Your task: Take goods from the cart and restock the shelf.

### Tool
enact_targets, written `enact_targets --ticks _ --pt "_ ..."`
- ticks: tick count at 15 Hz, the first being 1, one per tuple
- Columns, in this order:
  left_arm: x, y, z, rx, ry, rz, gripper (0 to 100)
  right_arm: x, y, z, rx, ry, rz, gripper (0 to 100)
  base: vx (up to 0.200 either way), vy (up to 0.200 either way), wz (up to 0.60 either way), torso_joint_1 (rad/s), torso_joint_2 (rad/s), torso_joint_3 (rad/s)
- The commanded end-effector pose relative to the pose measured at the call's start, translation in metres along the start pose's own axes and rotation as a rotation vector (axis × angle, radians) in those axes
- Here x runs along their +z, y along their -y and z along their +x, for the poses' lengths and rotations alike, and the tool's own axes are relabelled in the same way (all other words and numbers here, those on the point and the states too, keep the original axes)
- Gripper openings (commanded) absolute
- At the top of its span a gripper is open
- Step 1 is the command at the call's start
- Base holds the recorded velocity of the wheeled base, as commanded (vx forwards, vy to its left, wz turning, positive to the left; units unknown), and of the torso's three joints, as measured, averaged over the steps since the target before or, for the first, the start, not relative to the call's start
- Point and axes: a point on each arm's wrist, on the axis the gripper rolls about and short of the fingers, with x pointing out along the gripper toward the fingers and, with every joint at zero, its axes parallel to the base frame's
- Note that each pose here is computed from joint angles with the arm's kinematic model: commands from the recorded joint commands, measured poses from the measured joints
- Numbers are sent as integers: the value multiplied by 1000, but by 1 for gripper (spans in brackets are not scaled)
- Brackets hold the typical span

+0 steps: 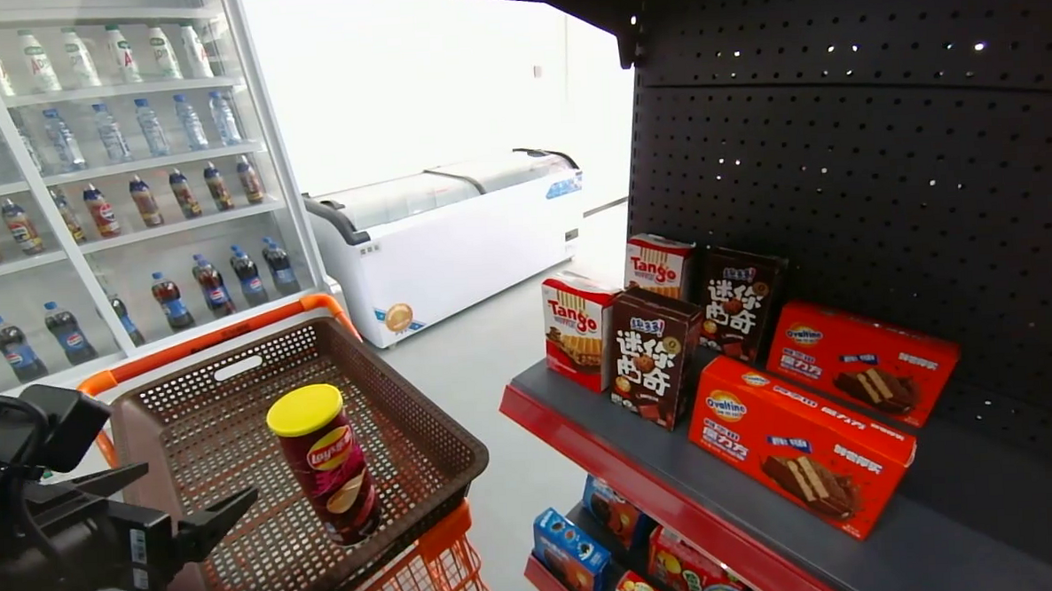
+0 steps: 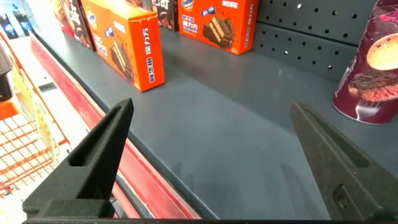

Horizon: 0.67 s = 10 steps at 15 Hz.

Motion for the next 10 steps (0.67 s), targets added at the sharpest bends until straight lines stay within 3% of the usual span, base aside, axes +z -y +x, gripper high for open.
enact_targets --ticks 1,6,10 --pt "-19 2 25 -24 -82 0 100 0 0 0 -1 0 0 100 0 0 0 0 0 0" --pt "-25 -1 52 -24 -114 -12 100 0 0 0 -1 0 0 100 0 0 0 0 0 0" --pt "-28 -3 78 -22 -83 -1 100 0 0 0 -1 0 0 100 0 0 0 0 0 0"
